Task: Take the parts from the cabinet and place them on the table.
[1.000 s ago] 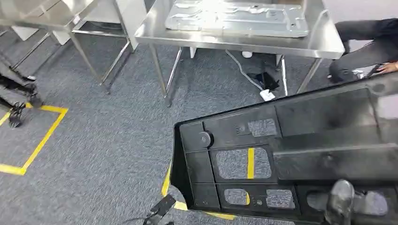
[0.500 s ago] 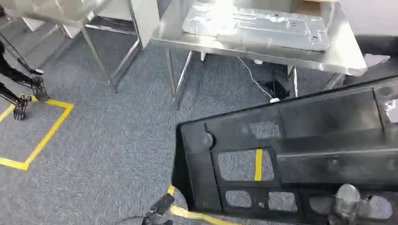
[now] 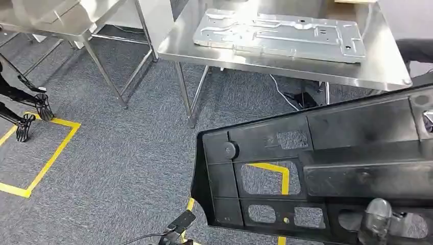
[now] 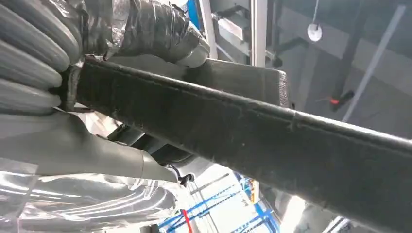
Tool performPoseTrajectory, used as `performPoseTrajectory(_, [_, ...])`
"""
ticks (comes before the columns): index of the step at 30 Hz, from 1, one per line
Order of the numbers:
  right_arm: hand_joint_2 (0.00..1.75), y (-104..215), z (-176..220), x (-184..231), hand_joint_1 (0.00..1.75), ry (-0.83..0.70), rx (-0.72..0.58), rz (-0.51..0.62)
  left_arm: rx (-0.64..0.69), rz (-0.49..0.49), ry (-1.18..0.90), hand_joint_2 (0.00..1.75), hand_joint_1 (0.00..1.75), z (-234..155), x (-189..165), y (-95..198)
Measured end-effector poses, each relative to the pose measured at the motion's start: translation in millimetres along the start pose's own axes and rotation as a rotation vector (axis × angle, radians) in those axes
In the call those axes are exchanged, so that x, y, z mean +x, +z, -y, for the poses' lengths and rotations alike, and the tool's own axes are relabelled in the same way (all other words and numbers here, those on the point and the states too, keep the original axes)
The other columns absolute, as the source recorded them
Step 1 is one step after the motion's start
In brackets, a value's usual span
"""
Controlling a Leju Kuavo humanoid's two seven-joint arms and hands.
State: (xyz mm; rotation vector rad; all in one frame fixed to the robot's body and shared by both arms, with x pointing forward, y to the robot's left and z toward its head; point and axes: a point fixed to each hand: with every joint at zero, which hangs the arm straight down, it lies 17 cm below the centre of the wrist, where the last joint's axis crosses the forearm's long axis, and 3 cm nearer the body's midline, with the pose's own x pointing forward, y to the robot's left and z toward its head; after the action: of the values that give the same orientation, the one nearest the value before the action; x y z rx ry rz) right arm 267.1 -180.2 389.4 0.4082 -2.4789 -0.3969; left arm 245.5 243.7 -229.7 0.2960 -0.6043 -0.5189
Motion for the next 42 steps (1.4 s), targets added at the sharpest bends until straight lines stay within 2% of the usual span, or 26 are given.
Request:
performPoseTrajectory(7, [1.75,0,1,-4,1.64,-0.002,-0.003,-0.023,-0.004,-0.015,-0.007,1.75,0.0,1,-10,2])
performPoseTrajectory(22, [1.75,0,2,-7,1.64,-0.007,-0.006,-0.034,-0.011,-0.008,-0.01,1.75,0.0,3,-5,1])
performPoseTrajectory(28, [1.75,-1,1,-5,1.64,-0.012,-0.006,-0.029,-0.007,0.009,-0.005,1.75,0.0,0,10,-2])
performPoseTrajectory(42, [1.75,1,3,-6,1.64,-0.008,-0.01,-0.033,-0.015,-0.006,-0.01,1.75,0.0,1,3,-1])
